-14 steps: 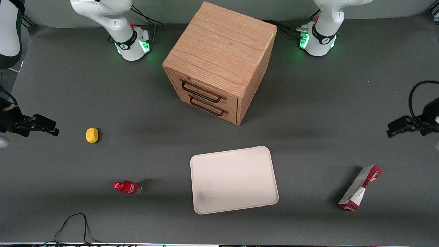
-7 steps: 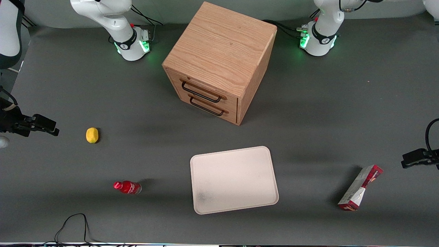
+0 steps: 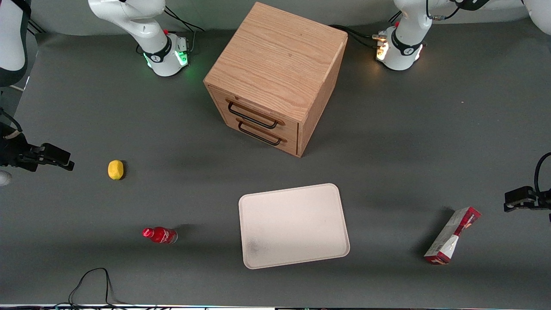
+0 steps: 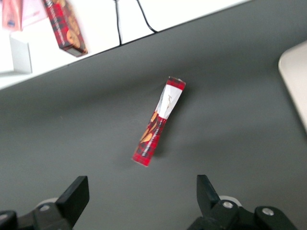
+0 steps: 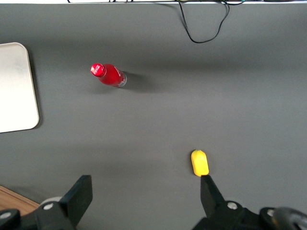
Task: Place red cookie box on tray
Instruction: 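Lower the open left gripper down over the red cookie box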
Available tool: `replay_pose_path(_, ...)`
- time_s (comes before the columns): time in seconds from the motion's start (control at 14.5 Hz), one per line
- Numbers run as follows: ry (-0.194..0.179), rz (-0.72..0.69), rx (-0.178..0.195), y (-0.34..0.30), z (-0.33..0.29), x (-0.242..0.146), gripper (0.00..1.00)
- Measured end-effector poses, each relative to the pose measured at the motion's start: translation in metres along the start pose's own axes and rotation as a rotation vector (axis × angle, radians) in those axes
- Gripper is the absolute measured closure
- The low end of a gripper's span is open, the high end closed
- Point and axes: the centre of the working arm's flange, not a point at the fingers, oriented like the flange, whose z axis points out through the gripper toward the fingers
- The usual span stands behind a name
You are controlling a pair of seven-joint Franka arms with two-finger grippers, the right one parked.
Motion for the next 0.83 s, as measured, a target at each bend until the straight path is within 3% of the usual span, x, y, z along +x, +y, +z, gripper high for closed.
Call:
replay_pose_path(0.35, -0.017, 0.227, 0.005, 0.009, 0.005, 0.004, 0.00)
replay_pose_path(0.55, -0.034, 0.252, 0.005, 0.015, 0.013, 0.006, 0.00)
replay_pose_path(0.83, -0.081, 0.260, -0.025, 0.018, 0.047, 0.003, 0.00)
